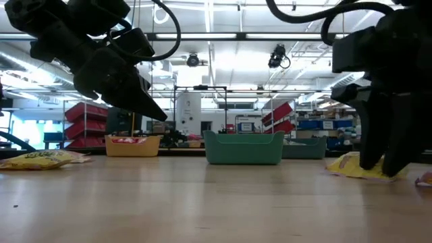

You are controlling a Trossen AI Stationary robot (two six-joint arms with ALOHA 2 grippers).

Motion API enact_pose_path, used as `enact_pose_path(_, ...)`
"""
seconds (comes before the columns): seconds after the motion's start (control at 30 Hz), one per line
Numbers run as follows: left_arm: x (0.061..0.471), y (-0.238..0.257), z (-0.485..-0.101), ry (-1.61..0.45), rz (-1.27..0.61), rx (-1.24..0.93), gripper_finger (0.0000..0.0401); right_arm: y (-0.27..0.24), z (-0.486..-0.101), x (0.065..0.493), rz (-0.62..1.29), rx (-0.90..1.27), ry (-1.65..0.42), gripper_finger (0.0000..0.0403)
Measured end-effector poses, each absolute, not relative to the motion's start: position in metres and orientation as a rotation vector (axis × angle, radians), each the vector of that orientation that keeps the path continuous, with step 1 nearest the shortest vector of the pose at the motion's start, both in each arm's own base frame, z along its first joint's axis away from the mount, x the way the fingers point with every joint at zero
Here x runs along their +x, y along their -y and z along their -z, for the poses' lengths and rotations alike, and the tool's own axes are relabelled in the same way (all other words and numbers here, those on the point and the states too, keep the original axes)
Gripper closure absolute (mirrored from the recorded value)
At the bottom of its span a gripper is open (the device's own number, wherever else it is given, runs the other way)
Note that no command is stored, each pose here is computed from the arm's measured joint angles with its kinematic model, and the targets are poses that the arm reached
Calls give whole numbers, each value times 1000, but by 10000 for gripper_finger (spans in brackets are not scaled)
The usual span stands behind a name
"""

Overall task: Sort candy
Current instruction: Put the yellow candy into the green bin

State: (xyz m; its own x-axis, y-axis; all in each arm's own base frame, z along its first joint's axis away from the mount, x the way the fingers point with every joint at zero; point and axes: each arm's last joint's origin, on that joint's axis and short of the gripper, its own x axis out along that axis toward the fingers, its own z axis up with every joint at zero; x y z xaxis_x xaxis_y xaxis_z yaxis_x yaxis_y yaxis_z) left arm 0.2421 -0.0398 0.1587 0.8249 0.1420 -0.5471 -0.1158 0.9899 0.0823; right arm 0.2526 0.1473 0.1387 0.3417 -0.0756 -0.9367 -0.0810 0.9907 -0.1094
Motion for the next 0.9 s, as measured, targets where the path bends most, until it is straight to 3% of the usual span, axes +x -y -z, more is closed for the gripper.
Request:
enact_pose_path(0.2,242,40,-159,-583,-138,44,396,-149,-148,261,9,-143,-1184,392)
enact_pose_path(0.63,243,39,-160,-565,-163,-40,396,-146,-221,301,94,-302,-1049,403)
enact_pose_path(0.9,243,40,-161,-557,-155,-18,396,-107,-247,330,202,-331,-969,403)
